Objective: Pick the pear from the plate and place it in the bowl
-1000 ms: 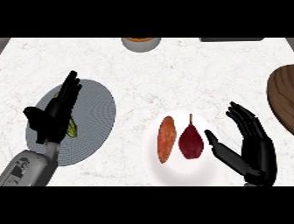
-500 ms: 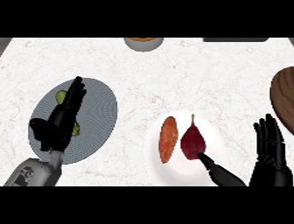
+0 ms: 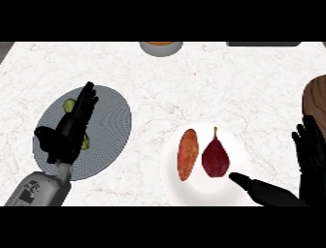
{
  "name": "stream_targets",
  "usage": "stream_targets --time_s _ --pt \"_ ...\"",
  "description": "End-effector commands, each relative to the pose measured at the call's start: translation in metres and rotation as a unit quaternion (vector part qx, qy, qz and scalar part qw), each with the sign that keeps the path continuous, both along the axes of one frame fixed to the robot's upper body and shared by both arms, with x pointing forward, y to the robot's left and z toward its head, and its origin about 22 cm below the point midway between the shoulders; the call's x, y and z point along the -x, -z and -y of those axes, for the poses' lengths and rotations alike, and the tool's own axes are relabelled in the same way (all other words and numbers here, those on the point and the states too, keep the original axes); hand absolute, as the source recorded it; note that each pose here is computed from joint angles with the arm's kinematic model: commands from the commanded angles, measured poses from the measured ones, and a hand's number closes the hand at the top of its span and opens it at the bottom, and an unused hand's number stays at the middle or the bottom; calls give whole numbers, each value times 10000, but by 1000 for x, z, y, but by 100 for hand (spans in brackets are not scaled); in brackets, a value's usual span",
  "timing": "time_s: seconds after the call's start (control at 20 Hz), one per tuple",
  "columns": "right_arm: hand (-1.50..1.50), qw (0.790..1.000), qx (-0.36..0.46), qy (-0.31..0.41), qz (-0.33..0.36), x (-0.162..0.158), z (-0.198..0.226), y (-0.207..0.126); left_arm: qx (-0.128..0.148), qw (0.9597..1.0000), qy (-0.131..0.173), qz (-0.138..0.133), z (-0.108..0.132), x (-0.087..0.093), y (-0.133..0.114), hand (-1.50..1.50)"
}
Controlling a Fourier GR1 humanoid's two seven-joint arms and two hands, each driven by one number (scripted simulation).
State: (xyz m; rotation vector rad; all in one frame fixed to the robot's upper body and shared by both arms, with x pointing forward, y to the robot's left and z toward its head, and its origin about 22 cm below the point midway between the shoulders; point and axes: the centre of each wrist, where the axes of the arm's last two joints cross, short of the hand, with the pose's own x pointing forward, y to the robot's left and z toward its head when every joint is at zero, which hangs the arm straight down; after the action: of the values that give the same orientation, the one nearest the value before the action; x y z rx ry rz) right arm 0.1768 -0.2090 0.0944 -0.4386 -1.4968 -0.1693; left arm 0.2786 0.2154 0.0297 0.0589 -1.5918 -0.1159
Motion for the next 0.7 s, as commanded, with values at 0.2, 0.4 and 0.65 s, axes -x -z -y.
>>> stream_targets --time_s 0.2,0.4,0.65 --pt "-150 9890 -1 -597 -1354 -26 -8 -2 -61 9999 -107 2 -3 3 6 0" --pt "-150 9840 63 -827 -1576 -37 -10 4 5 10000 -37 -26 2 2 1 0" --pt "-150 9868 -162 -934 -1316 -21 -3 25 29 9999 -73 68 -1 -2 -18 0"
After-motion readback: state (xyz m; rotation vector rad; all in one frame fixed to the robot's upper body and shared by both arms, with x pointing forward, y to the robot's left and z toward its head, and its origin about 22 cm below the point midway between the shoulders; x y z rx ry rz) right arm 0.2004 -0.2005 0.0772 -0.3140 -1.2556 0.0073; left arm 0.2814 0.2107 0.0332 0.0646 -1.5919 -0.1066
